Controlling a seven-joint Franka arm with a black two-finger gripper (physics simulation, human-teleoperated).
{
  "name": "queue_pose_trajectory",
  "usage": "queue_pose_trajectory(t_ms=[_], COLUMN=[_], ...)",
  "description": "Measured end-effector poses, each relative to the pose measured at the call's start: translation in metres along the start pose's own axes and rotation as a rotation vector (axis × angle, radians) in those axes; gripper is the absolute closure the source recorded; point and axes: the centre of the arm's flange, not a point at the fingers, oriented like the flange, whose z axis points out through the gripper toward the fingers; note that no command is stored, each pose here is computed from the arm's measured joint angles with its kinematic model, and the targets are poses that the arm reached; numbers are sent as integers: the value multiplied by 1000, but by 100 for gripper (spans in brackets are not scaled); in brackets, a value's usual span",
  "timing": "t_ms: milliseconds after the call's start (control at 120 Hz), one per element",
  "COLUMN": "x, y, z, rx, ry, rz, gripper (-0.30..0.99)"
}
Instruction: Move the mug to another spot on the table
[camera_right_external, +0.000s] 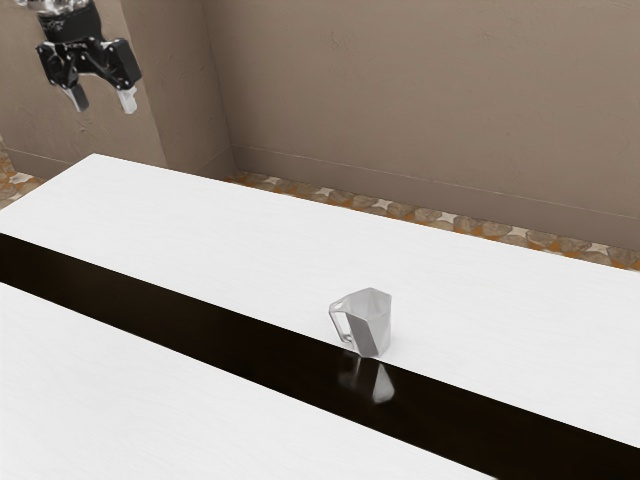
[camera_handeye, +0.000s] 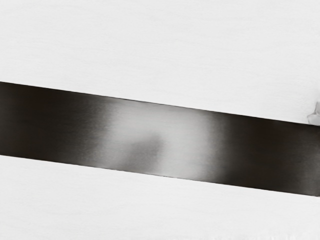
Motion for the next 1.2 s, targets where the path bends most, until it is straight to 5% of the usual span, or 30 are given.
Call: queue_pose_trajectory(t_ms=[183,342,492,900,1200], x=[-32,-32,-33,-4,33], y=[121,71,93,212,268], z=[22,93,175,280,324], rx=[-13,-9,-2,32,-35], ry=[-33,-110,-169,-97,-51], rz=[253,163,207,514,920], gripper=[2,2,2,2,3])
